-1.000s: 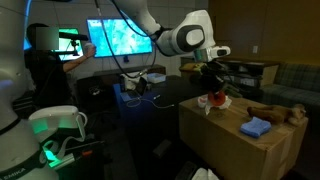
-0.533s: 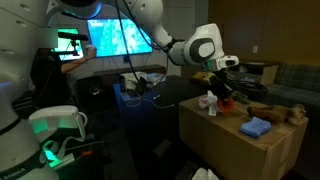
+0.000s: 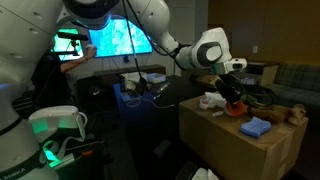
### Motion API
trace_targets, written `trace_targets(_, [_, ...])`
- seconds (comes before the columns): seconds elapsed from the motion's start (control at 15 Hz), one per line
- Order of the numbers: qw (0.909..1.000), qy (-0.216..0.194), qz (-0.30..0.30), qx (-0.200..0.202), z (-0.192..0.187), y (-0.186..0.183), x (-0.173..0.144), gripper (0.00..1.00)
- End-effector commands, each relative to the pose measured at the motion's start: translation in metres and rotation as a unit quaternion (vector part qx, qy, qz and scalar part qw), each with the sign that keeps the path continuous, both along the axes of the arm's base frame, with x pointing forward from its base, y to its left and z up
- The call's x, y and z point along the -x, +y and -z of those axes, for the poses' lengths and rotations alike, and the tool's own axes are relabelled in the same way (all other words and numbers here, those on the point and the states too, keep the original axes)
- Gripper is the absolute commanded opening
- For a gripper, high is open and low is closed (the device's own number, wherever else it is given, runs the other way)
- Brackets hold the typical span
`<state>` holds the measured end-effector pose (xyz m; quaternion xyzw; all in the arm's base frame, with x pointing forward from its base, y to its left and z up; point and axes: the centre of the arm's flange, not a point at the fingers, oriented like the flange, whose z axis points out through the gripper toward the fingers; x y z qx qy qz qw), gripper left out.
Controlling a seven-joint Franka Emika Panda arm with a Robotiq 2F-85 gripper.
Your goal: Put the white towel on the table, then the blue sponge on the box, the right duster on the table, the moose doll on the box, the duster on the table, the turnip plushie on the box, the plastic on the table and finally the first left duster on the box
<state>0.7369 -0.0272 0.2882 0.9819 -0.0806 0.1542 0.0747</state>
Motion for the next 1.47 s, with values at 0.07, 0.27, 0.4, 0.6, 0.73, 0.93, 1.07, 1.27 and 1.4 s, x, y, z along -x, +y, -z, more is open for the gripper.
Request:
trace_targets(0.07, [0.9984,-0.03,0.044,0.017,-0.008,0.004,-0.023,0.11])
trace_targets(0.27, [0.9976,-0.032,0.059,0.018,-0.006,0.007,-0.025,0.39])
trace_targets(0.4, [0.9972,-0.035,0.064,0.018,-0.007,0.011,-0.025,0.52])
trace_targets(0.6, [0.9964,-0.044,0.069,0.018,-0.015,0.016,-0.02,0.77])
trace_targets(0.73, [0.9957,-0.055,0.073,0.018,-0.025,0.018,-0.018,0.9])
trace_targets(0.93, [0.9947,-0.071,0.074,0.014,-0.042,0.025,-0.01,1.0])
trace_targets(1.07, [0.9948,-0.078,0.066,0.007,-0.052,0.035,-0.004,1.0])
trace_targets(1.27, [0.9958,-0.079,0.045,-0.009,-0.063,0.055,0.004,1.0])
trace_targets(1.4, [0.9968,-0.073,0.026,-0.021,-0.063,0.073,0.01,1.0])
